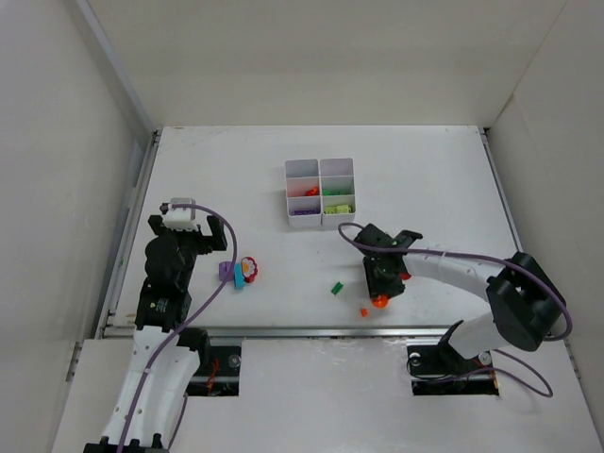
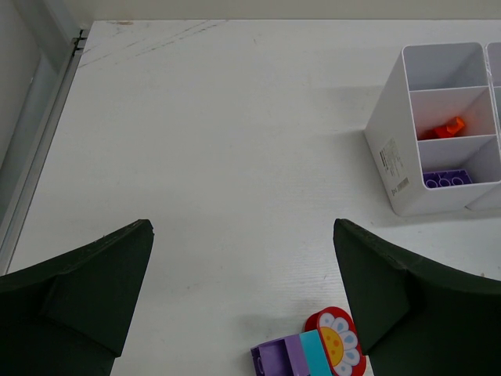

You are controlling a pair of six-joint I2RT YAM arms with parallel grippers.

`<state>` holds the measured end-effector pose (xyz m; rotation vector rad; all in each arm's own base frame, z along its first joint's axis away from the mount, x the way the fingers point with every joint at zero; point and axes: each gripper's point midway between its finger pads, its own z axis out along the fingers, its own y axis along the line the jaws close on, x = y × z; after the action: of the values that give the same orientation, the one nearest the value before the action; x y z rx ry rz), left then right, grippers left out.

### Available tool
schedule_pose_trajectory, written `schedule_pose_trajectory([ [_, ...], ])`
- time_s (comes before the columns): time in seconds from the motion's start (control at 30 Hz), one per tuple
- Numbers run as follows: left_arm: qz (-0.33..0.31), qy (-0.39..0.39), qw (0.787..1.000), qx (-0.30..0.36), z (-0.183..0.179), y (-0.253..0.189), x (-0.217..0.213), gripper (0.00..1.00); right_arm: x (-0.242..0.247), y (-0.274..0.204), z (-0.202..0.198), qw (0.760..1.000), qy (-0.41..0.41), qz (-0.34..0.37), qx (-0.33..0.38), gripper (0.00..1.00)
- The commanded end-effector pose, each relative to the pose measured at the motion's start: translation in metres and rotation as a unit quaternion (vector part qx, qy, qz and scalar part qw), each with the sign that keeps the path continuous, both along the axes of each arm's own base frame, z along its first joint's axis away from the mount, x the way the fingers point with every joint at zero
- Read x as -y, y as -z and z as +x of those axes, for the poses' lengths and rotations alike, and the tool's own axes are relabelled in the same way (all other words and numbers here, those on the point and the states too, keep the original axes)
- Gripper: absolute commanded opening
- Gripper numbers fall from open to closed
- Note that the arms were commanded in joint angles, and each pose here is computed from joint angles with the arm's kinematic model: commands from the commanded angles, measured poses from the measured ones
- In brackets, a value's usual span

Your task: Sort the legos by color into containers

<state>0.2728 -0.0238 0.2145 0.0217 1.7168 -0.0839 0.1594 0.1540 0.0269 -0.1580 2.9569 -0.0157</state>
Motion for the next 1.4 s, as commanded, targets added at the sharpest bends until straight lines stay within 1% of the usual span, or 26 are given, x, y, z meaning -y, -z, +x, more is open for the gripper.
schedule_pose_trajectory([
  [0.0,-0.007,0.004,1.0,0.029,0.002,-0.013,0.003,0.99,-0.015,-0.035,0.022,0.998,0.002,0.02,0.053,0.05],
  [0.07,-0.007,0.004,1.0,0.029,0.002,-0.013,0.003,0.99,-0.021,-0.054,0.034,0.996,0.022,0.029,0.079,0.01],
  [0.1,-0.007,0.004,1.0,0.029,0.002,-0.013,0.003,0.99,-0.024,-0.066,0.043,0.994,0.029,0.031,0.104,0.0],
  [0.13,-0.007,0.004,1.0,0.029,0.002,-0.013,0.003,0.99,-0.036,-0.091,0.058,0.988,0.039,0.057,0.136,0.0],
  [0.2,-0.007,0.004,1.0,0.029,0.002,-0.013,0.003,0.99,-0.053,-0.116,0.079,0.978,0.056,0.094,0.178,0.0],
  [0.23,-0.007,0.004,1.0,0.029,0.002,-0.013,0.003,0.99,-0.072,-0.144,0.097,0.965,0.059,0.137,0.216,0.0],
  [0.33,-0.007,0.004,1.0,0.029,0.002,-0.013,0.003,0.99,-0.098,-0.165,0.132,0.949,0.072,0.159,0.263,0.0],
  [0.37,-0.007,0.004,1.0,0.029,0.002,-0.013,0.003,0.99,-0.121,-0.179,0.15,0.939,0.071,0.179,0.285,0.0],
  [0.43,-0.006,0.004,1.0,0.024,0.002,-0.009,0.003,0.99,-0.14,-0.193,0.174,0.927,0.066,0.182,0.322,0.0],
  [0.47,-0.006,0.004,1.0,0.024,0.002,-0.009,0.003,0.99,-0.162,-0.219,0.187,0.908,0.061,0.21,0.357,0.0],
  [0.5,-0.006,0.004,1.0,0.024,0.002,-0.009,0.003,0.99,-0.175,-0.208,0.199,0.909,0.052,0.196,0.363,0.0],
  [0.6,-0.005,-0.006,1.0,0.024,0.002,-0.009,-0.001,0.99,-0.203,-0.208,0.23,0.893,0.065,0.198,0.4,0.0],
  [0.67,-0.004,-0.011,1.0,0.02,0.003,-0.006,-0.002,0.99,-0.213,-0.206,0.244,0.886,0.075,0.196,0.413,0.0],
  [0.7,-0.004,-0.015,1.0,0.024,0.004,-0.009,-0.004,0.99,-0.219,-0.214,0.252,0.879,0.081,0.203,0.424,0.0],
  [0.73,-0.004,-0.015,1.0,0.024,0.004,-0.009,-0.004,0.99,-0.225,-0.202,0.259,0.881,0.082,0.196,0.424,0.0],
  [0.77,-0.004,-0.015,1.0,0.024,0.004,-0.009,-0.004,0.99,-0.227,-0.2,0.263,0.88,0.085,0.193,0.426,0.0],
  [0.83,-0.004,-0.015,1.0,0.02,0.005,-0.004,-0.004,0.99,-0.229,-0.193,0.27,0.879,0.091,0.182,0.431,0.0],
  [0.9,-0.004,-0.015,1.0,0.02,0.005,-0.004,-0.004,0.99,-0.228,-0.192,0.276,0.874,0.101,0.176,0.442,0.0],
  [1.0,-0.004,-0.02,1.0,0.02,0.006,-0.004,-0.006,0.99,-0.227,-0.19,0.279,0.873,0.094,0.167,0.448,0.0],
  [1.07,-0.002,-0.025,1.0,0.011,0.006,0.003,-0.009,0.99,-0.23,-0.193,0.281,0.869,0.097,0.175,0.453,0.0],
  [1.23,-0.007,-0.032,0.999,0.01,0.007,0.003,-0.012,0.99,-0.229,-0.184,0.282,0.87,0.095,0.166,0.455,0.0],
  [1.3,-0.007,-0.032,0.999,0.01,0.007,0.003,-0.012,0.99,-0.231,-0.168,0.286,0.879,0.088,0.16,0.441,0.0],
  [1.37,-0.007,-0.032,0.999,0.01,0.007,0.003,-0.012,0.99,-0.228,-0.163,0.29,0.882,0.089,0.156,0.436,0.0],
])
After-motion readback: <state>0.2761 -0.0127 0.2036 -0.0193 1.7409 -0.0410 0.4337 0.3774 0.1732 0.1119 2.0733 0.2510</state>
